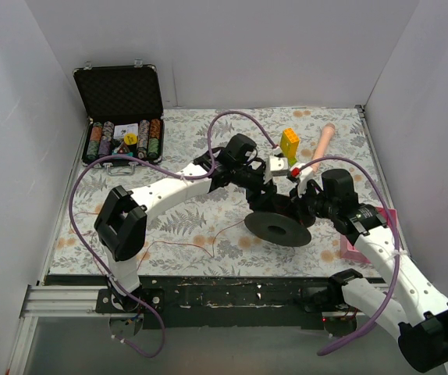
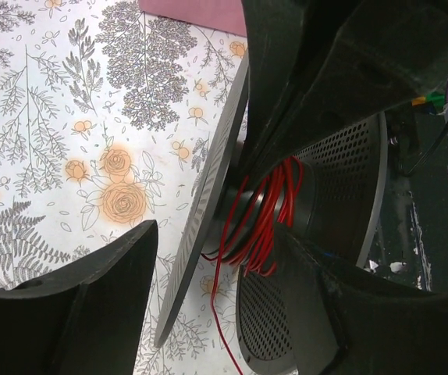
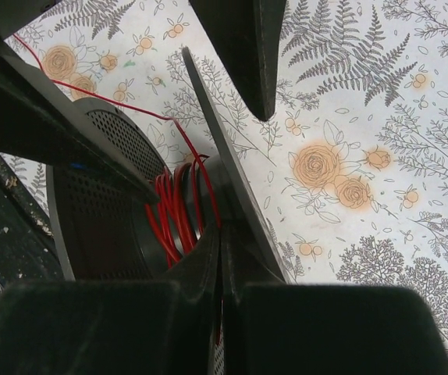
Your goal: Wrap the cables
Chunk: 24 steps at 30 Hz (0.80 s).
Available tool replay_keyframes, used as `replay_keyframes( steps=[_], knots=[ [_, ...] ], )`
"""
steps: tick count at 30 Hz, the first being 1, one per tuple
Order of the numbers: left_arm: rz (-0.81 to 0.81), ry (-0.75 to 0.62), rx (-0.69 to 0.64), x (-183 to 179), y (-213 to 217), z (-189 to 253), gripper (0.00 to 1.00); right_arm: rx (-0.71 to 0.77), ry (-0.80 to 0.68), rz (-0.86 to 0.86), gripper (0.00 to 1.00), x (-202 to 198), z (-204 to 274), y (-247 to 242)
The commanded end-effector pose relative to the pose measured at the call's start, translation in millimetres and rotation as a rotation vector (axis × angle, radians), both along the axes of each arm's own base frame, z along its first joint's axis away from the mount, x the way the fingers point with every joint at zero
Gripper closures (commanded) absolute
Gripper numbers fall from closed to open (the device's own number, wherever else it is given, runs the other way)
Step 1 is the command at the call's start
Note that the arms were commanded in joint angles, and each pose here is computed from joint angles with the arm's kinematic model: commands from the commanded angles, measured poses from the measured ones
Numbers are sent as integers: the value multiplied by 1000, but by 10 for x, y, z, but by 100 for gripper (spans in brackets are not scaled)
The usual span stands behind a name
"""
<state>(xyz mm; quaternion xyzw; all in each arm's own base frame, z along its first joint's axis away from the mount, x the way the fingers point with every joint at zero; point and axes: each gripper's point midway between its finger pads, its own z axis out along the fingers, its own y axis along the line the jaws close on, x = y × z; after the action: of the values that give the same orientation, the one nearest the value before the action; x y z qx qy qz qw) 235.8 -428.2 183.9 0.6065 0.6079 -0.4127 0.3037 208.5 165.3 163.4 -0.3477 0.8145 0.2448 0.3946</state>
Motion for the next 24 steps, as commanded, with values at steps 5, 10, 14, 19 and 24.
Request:
replay_keyframes(
  steps=[5, 10, 14, 19, 24],
  knots=[
    [-24, 34, -16, -134, -106, -245, 50, 53, -42, 11, 99, 28, 105, 39],
    [-40, 74, -22, -195, -113, -300, 81, 70, -47, 6, 99, 33, 121, 30],
    [-34, 79, -23, -221, -84, -274, 100, 73, -44, 1, 99, 41, 107, 22],
    [37, 78, -20, -180, -37, -215, 100, 70, -42, -14, 99, 70, 119, 5],
    [246, 33, -14, 96, 31, -49, 100, 86, -65, -48, 75, 104, 263, -14]
  ],
)
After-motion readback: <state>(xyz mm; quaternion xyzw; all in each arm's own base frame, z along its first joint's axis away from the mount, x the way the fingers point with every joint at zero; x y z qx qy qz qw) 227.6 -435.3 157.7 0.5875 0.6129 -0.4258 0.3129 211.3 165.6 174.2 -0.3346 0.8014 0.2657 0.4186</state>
